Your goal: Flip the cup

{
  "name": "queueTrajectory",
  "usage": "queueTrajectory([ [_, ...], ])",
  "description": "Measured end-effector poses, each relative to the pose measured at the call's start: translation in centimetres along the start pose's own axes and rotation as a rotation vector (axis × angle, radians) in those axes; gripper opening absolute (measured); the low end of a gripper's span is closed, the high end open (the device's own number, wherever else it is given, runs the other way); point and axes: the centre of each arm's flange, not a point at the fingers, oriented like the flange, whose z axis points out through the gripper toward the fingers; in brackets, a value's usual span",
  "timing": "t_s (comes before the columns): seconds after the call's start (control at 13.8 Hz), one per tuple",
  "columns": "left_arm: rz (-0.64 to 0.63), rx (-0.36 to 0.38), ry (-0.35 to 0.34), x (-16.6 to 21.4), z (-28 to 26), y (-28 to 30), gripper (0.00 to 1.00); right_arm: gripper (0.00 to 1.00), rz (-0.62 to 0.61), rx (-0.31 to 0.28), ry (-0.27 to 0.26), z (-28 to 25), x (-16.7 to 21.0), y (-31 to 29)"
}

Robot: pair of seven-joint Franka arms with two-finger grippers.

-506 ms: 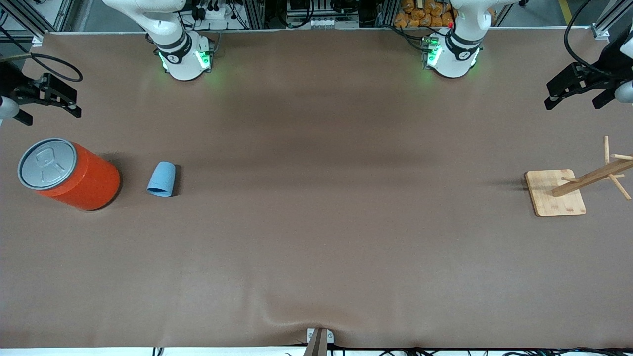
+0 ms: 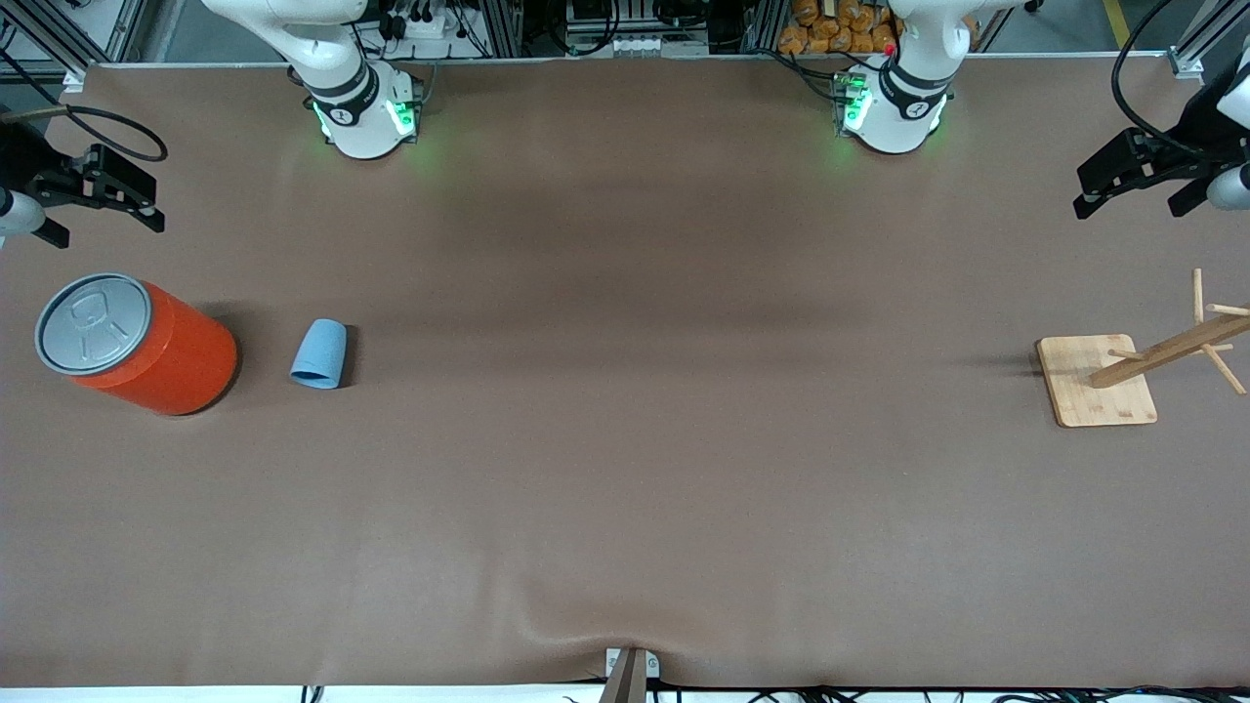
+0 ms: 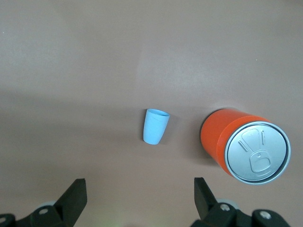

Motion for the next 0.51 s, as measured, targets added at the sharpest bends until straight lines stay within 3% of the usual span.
queueTrajectory([
  [0.51,0.011,0.017,-0.008,-0.1,0.1,0.2,1.00,1.00,-0.009,0.005,-0.022,1.1,0.6,0.1],
])
